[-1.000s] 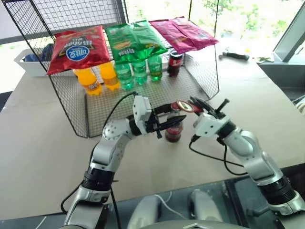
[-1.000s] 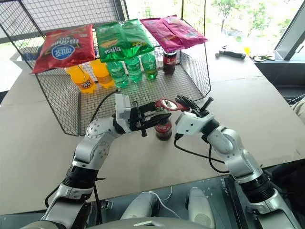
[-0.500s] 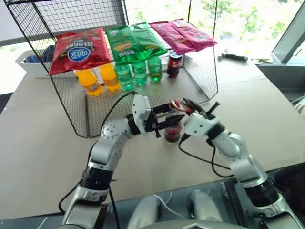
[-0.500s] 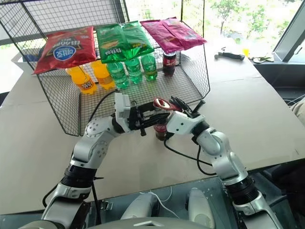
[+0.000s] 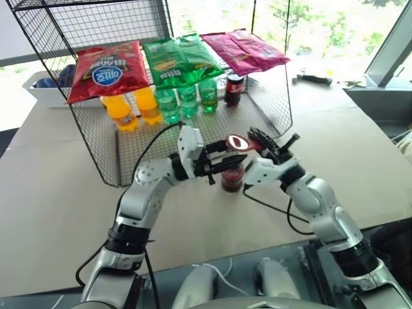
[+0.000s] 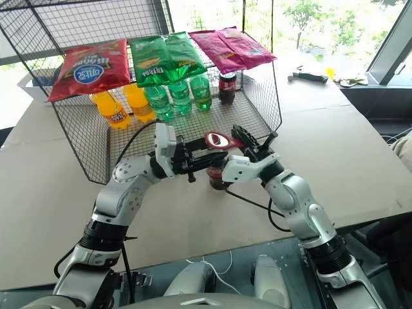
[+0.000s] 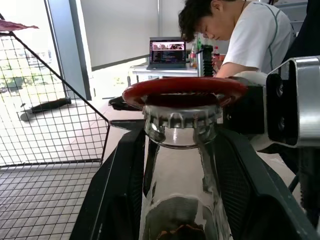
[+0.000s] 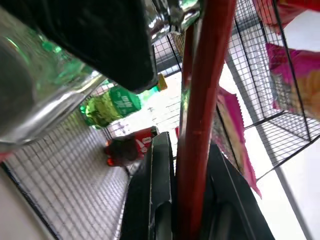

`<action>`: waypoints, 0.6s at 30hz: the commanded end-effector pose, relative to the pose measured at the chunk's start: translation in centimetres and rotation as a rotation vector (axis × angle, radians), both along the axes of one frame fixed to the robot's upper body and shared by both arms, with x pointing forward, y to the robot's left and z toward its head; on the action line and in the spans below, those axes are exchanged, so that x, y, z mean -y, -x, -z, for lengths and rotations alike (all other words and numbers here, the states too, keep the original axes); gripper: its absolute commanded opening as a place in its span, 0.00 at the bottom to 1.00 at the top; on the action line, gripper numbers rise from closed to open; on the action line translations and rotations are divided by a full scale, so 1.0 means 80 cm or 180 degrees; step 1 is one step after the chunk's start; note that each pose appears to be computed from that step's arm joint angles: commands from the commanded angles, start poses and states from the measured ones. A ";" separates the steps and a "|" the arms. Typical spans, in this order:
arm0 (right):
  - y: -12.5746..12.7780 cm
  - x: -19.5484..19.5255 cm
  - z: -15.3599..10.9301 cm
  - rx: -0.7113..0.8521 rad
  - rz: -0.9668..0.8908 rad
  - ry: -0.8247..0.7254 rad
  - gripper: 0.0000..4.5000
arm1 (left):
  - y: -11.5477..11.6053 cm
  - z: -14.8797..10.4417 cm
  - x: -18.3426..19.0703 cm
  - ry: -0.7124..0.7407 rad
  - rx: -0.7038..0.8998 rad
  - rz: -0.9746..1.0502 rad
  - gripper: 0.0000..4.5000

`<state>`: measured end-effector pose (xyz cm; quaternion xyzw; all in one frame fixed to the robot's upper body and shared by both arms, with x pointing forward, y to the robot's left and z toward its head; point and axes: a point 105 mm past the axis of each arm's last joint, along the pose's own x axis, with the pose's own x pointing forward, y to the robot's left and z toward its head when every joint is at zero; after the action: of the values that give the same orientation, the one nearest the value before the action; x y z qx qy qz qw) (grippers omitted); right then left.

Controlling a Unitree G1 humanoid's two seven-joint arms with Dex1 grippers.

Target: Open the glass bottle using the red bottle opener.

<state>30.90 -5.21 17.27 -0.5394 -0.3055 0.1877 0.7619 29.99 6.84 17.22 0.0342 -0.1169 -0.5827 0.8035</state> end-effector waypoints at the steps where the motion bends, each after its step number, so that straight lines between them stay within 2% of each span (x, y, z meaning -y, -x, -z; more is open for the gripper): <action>1: 0.003 -0.009 0.010 0.0133 -0.0116 0.0356 0.00 | -0.010 0.016 -0.003 -0.0095 -0.0149 -0.0149 0.34; 13: -0.004 0.004 -0.036 0.0506 -0.0134 0.0539 0.00 | -0.012 0.019 -0.001 -0.0059 -0.0150 -0.0200 0.34; 18: -0.006 0.017 -0.044 0.0593 -0.0082 0.0694 0.00 | -0.012 0.019 0.003 -0.0037 -0.0158 -0.0187 0.34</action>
<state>31.82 -6.26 19.03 -0.6132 -0.3336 0.1959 0.6887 30.26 6.47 17.36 0.0183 -0.1300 -0.5741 0.8082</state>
